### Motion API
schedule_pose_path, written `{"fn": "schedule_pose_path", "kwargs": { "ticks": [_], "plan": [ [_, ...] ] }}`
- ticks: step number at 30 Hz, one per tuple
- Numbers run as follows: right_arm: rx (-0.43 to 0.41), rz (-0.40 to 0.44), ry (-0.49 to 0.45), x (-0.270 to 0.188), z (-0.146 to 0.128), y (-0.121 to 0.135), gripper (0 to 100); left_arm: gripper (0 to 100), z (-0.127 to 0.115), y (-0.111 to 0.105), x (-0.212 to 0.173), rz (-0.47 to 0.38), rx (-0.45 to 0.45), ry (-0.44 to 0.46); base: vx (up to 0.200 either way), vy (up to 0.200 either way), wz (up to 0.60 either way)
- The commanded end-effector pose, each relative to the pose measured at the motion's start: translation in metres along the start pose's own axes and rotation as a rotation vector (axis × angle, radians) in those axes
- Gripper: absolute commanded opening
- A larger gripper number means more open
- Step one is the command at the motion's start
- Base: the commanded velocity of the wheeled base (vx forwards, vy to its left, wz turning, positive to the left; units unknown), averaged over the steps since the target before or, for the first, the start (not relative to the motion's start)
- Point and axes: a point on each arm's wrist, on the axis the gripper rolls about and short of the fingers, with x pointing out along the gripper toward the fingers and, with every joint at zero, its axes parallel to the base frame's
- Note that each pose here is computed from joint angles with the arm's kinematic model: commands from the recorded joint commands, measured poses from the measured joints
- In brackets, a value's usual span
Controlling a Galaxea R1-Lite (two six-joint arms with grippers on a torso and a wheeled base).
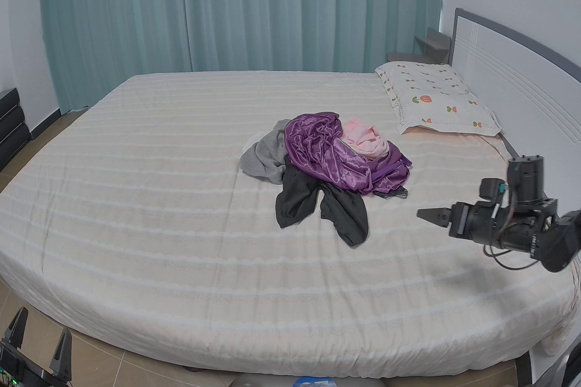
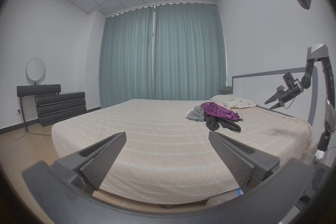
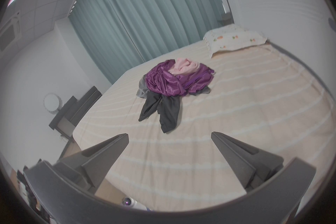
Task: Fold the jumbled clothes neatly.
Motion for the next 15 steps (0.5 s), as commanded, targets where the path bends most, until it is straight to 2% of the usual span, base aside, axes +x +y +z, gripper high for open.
{"fn": "schedule_pose_path", "kwargs": {
  "ticks": [1,9,15],
  "plan": [
    [0.11,0.013,0.107,0.111,-0.022,0.004,100,100,-0.005,0.0,0.0,0.0,0.0,0.0,0.0,0.0,0.0],
    [0.154,0.011,0.132,0.161,-0.037,0.009,100,100,-0.005,0.0,0.0,0.0,0.0,0.0,0.0,0.0,0.0],
    [0.177,-0.048,0.107,0.204,-0.049,-0.002,100,100,-0.005,0.0,0.0,0.0,0.001,0.0,0.0,0.0,0.0]
  ]
}}
